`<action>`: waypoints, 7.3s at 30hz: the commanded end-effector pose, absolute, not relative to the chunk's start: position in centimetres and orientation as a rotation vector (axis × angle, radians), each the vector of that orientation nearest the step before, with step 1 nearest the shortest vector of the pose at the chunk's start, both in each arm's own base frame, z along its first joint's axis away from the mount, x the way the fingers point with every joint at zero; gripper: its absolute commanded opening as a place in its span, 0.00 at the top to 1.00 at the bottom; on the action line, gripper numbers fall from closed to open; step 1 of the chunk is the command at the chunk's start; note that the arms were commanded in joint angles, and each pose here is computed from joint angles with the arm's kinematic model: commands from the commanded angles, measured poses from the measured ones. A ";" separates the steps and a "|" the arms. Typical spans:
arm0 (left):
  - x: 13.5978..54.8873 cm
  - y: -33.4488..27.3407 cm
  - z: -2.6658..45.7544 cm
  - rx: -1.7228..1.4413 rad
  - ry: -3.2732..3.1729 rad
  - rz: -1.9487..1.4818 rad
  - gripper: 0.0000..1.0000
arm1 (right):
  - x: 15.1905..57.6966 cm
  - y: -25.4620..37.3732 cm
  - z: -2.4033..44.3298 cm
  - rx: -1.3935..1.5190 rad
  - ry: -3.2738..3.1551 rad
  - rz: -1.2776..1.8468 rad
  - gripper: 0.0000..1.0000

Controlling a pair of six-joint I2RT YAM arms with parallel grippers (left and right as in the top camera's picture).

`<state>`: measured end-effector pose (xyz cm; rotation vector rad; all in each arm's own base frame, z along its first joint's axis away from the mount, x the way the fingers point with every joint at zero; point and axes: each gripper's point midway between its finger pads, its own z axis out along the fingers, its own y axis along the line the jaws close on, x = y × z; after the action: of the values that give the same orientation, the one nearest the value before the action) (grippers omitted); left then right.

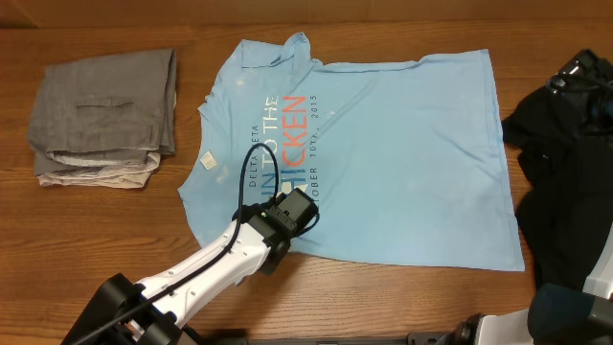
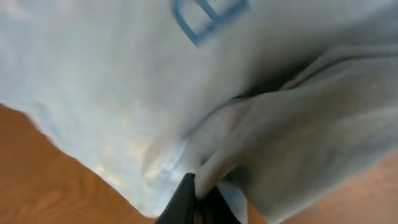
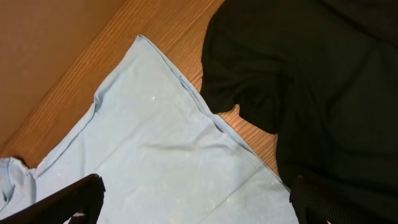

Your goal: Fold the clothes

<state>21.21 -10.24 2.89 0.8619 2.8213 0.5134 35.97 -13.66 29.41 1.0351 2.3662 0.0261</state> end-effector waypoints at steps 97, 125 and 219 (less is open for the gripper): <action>22.6 -9.4 3.9 -0.081 3.033 -0.011 0.39 | 35.9 -13.6 30.0 1.033 2.347 0.028 0.00; 23.1 -9.1 2.6 -0.095 2.986 0.000 0.82 | 35.9 -13.6 30.1 1.033 2.346 0.029 0.00; 21.2 -7.3 1.3 -0.858 2.918 0.042 0.52 | 35.9 -13.6 30.0 1.034 2.346 0.028 0.00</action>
<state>22.19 -7.68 2.41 -0.8647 2.9240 0.0018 35.97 -13.66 29.41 1.0342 2.3666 0.0258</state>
